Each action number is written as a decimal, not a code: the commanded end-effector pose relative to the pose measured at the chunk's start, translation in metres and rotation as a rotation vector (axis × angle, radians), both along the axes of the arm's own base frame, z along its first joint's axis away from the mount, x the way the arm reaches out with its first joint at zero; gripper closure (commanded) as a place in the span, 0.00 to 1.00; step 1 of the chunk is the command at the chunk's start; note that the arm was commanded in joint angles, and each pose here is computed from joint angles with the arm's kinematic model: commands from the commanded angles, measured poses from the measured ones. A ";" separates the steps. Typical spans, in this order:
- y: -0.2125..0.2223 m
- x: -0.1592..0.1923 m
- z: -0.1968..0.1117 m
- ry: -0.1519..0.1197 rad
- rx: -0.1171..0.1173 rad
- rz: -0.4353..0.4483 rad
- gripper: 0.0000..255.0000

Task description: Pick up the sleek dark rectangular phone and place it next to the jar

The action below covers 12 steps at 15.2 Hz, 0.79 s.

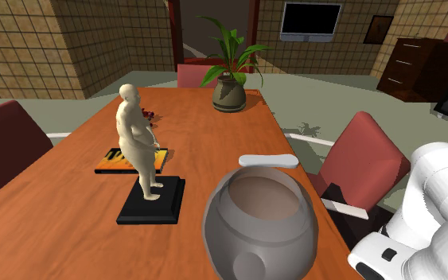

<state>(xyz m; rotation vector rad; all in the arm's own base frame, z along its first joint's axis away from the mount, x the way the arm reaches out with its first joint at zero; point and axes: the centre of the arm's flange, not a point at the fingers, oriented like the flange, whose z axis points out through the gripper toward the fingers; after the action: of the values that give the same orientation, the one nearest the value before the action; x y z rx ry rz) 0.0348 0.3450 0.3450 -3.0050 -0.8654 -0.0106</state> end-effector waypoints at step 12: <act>-0.001 0.000 0.050 0.000 0.000 0.000 0.00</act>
<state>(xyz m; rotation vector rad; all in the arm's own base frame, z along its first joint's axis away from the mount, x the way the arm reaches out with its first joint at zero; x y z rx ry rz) 0.0347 0.3442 0.3950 -3.0050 -0.8654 -0.0107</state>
